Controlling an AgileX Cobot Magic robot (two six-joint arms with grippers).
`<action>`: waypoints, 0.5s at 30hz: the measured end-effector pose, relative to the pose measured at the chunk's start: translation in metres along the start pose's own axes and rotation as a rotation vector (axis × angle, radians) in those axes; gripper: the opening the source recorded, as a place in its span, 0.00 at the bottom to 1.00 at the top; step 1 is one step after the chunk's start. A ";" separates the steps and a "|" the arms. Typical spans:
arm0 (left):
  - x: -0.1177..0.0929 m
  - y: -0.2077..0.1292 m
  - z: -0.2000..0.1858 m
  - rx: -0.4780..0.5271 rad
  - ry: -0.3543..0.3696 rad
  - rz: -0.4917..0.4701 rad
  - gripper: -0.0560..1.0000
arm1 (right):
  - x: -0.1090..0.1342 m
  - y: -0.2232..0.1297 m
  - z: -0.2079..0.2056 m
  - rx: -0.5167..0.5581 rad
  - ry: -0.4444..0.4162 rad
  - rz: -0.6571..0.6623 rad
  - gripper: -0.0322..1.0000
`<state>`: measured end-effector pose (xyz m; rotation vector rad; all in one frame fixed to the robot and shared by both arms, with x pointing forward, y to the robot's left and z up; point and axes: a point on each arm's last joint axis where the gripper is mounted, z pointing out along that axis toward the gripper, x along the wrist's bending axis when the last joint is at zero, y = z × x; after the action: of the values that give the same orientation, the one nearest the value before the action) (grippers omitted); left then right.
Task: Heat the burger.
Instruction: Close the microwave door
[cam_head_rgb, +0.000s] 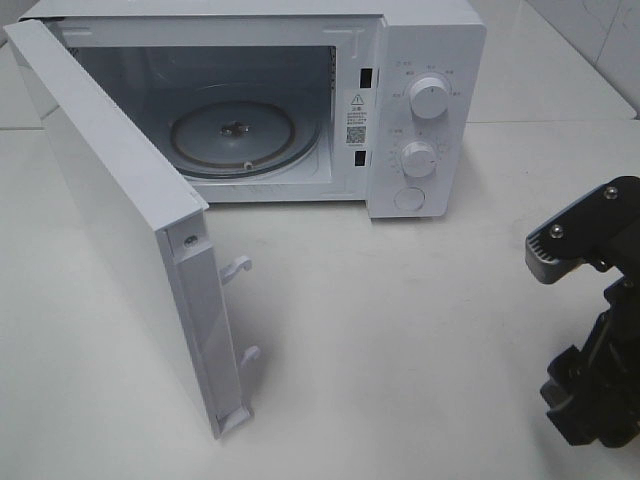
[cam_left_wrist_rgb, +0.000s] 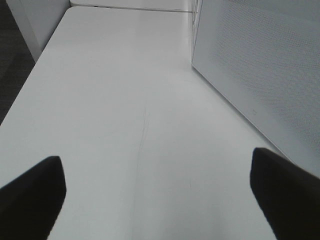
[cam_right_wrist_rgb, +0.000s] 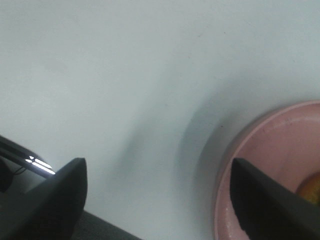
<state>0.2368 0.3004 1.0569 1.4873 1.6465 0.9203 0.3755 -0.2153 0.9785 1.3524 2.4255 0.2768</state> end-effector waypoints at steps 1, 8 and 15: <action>0.000 0.000 0.000 0.000 0.000 0.000 0.92 | 0.001 -0.001 -0.006 -0.022 0.034 -0.013 0.80; 0.000 0.000 0.000 0.000 0.000 0.000 0.92 | -0.002 0.001 -0.035 -0.074 0.081 -0.018 0.81; 0.000 0.000 0.000 0.000 0.000 0.000 0.92 | -0.013 0.002 -0.075 -0.138 0.080 -0.001 0.79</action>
<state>0.2368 0.3004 1.0569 1.4873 1.6465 0.9203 0.3542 -0.2247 1.0505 1.3029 2.4213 0.4974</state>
